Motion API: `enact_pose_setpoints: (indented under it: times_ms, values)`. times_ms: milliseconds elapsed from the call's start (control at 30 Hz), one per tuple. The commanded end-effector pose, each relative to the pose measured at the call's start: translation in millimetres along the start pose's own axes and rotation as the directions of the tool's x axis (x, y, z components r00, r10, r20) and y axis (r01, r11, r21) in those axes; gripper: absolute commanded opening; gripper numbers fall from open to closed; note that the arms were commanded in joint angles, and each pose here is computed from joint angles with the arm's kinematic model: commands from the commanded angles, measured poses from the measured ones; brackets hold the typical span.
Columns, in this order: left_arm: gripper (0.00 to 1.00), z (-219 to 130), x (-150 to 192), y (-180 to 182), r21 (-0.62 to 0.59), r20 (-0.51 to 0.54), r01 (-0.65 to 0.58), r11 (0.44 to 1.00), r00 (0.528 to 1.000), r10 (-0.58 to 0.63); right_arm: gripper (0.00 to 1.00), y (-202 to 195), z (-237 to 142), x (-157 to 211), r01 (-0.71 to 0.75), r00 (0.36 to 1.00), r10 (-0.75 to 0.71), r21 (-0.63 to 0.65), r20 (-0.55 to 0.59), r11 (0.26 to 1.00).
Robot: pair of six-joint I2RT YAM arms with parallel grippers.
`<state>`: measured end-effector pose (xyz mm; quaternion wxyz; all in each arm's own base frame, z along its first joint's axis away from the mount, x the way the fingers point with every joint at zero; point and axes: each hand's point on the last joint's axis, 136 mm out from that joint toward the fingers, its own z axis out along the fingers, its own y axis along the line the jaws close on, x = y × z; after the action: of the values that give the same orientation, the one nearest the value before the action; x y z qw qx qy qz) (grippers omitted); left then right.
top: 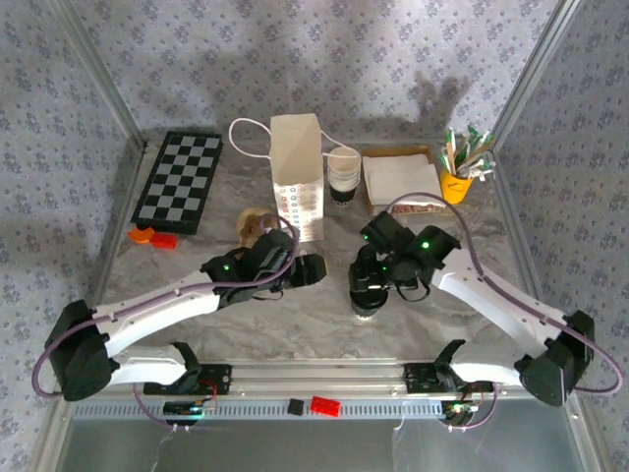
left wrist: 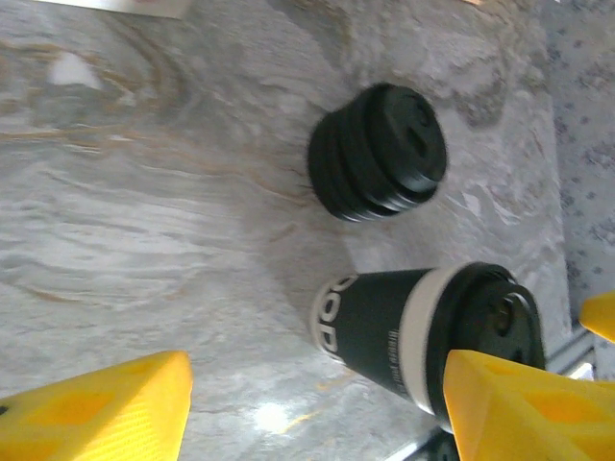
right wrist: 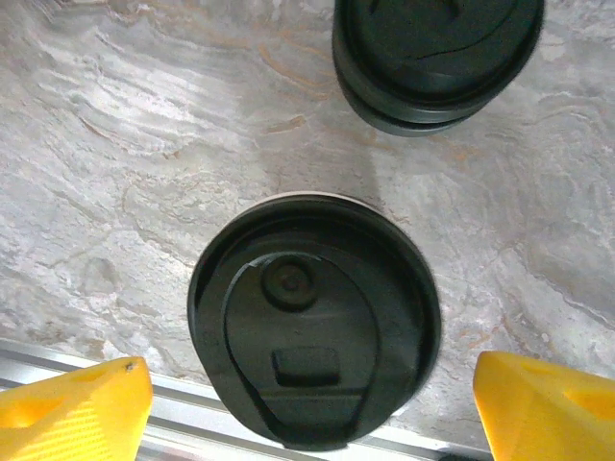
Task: Pack the takeout coffee
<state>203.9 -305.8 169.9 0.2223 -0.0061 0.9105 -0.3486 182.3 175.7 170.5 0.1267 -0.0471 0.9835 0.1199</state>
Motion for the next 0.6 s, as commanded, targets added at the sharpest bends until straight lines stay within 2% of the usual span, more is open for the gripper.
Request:
enact_pose_setpoints:
  times_ms: [0,200,267,333,467,567]
  values:
    - [0.68,3.8,-2.9,-45.3,0.143,-0.009,-0.037,0.989,0.999,0.038,0.84,-5.1,-3.1,12.5,-0.039,0.998,0.036,-0.064,-0.051,0.997]
    - [0.6,23.6,16.6,-77.2,0.213,-0.085,-0.123,0.969,0.986,0.144,0.68,-18.9,8.9,15.9,-0.141,0.986,0.131,-0.105,-0.1,0.984]
    - [0.57,32.4,25.3,-75.6,0.189,-0.132,-0.14,0.972,0.977,0.166,0.65,-20.2,11.2,14.6,-0.127,0.989,0.115,-0.12,-0.097,0.985]
    - [0.54,39.3,29.8,-77.3,0.192,-0.153,-0.151,0.97,0.971,0.182,0.57,-21.4,12.8,14.0,-0.134,0.988,0.122,-0.128,-0.098,0.983]
    - [0.49,47.4,36.2,-80.8,0.202,-0.188,-0.164,0.966,0.961,0.203,0.51,-24.4,13.3,14.3,-0.141,0.987,0.128,-0.13,-0.099,0.981]
    - [0.47,53.0,44.5,-73.9,0.163,-0.232,-0.195,0.967,0.945,0.23,0.44,-26.6,15.0,15.0,-0.152,0.985,0.138,-0.134,-0.105,0.979]
